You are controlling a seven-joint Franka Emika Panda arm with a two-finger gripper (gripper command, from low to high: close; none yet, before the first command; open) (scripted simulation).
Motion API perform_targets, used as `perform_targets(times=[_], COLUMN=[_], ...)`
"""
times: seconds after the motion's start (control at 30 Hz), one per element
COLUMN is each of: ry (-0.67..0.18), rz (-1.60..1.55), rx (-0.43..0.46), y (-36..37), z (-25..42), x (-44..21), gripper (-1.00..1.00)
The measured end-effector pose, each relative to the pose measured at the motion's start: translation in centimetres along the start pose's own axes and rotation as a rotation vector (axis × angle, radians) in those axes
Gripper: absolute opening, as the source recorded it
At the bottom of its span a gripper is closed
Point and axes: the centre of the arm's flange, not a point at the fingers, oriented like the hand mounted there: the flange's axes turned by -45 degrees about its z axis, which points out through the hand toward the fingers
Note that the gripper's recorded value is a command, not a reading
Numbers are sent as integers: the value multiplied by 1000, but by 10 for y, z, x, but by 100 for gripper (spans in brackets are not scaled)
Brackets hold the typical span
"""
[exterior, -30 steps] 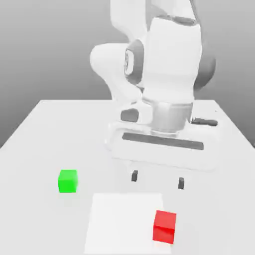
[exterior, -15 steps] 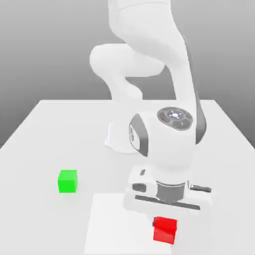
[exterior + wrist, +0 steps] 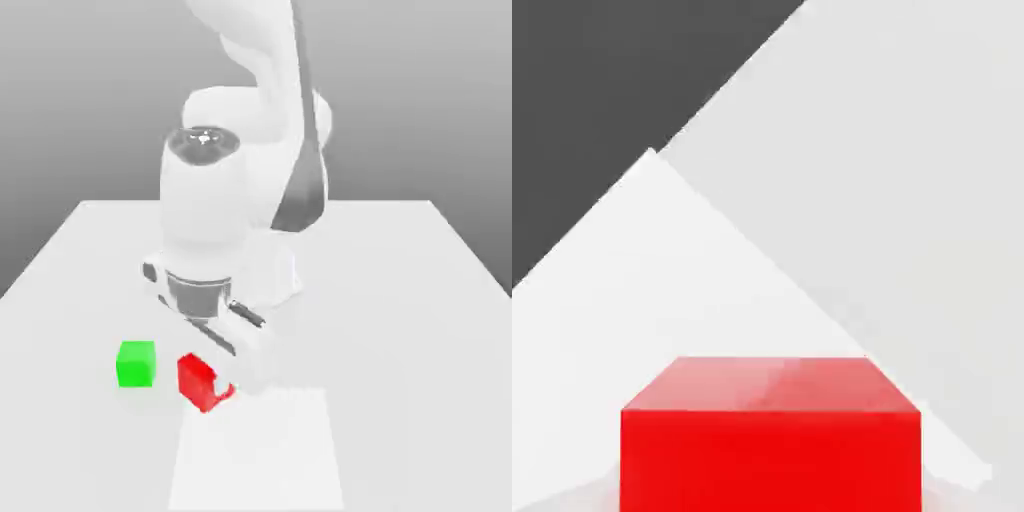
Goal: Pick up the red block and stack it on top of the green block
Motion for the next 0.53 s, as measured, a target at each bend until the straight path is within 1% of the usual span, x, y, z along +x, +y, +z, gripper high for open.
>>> perform_targets(times=[0.17,0.23,0.43,0.47,0.53], ry=[-20,-30,-35,-35,-35], rz=[436,580,636,637,636], rx=[19,28,32,32,33], y=[86,113,122,122,122], z=[-5,6,52,58,58], x=[18,22,21,20,20], gripper=[-100,-100,-100,100,100])
